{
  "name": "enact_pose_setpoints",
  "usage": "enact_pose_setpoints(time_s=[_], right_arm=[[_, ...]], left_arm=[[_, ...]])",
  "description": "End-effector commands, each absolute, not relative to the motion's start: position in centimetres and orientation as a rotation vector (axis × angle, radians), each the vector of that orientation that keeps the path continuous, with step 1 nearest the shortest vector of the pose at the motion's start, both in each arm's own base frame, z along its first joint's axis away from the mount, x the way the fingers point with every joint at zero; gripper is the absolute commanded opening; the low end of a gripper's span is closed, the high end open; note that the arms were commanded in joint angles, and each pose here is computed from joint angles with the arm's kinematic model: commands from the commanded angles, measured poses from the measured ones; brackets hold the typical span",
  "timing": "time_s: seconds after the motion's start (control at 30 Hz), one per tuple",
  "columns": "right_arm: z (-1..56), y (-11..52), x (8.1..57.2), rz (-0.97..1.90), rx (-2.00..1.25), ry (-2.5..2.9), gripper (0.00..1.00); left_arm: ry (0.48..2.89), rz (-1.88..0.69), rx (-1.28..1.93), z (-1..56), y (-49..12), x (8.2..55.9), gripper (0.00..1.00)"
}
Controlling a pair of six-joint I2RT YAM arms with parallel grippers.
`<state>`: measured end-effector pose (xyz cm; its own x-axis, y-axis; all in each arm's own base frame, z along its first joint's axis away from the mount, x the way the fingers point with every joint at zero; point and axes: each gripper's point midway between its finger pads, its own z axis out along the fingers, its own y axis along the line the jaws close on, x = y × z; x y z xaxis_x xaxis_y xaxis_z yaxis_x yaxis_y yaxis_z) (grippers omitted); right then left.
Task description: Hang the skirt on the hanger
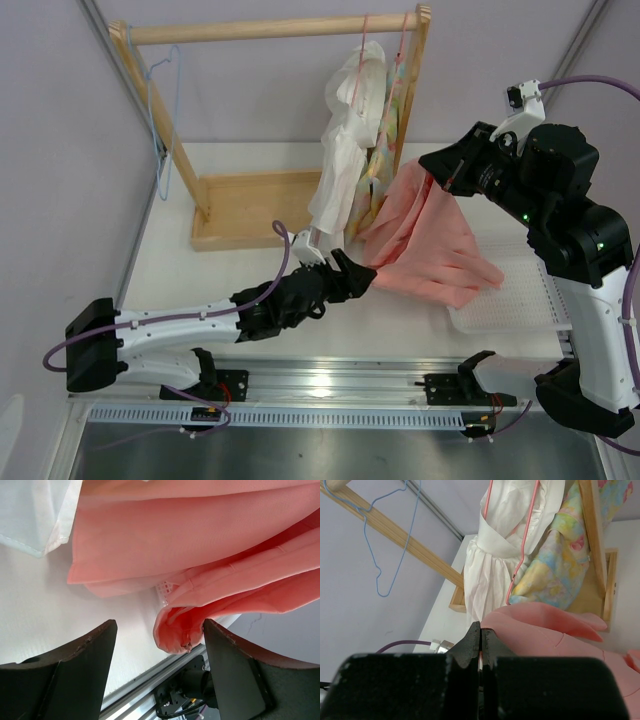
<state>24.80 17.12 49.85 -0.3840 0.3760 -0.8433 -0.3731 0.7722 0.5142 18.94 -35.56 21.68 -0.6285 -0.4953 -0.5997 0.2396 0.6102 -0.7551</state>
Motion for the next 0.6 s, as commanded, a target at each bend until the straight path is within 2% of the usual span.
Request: enact_pose_setpoints(time_s=[0.0, 0.57], right_arm=[[54.0, 16.6, 24.1, 0.827, -0.007, 1.648, 0.00], [54.1, 16.4, 23.7, 0.825, -0.005, 1.646, 0.00]], left_arm=[[1.916, -1.141, -0.260, 23.4, -35.1, 19.5, 0.76], [1.952, -1.135, -0.238, 21.8, -35.1, 19.9, 0.77]])
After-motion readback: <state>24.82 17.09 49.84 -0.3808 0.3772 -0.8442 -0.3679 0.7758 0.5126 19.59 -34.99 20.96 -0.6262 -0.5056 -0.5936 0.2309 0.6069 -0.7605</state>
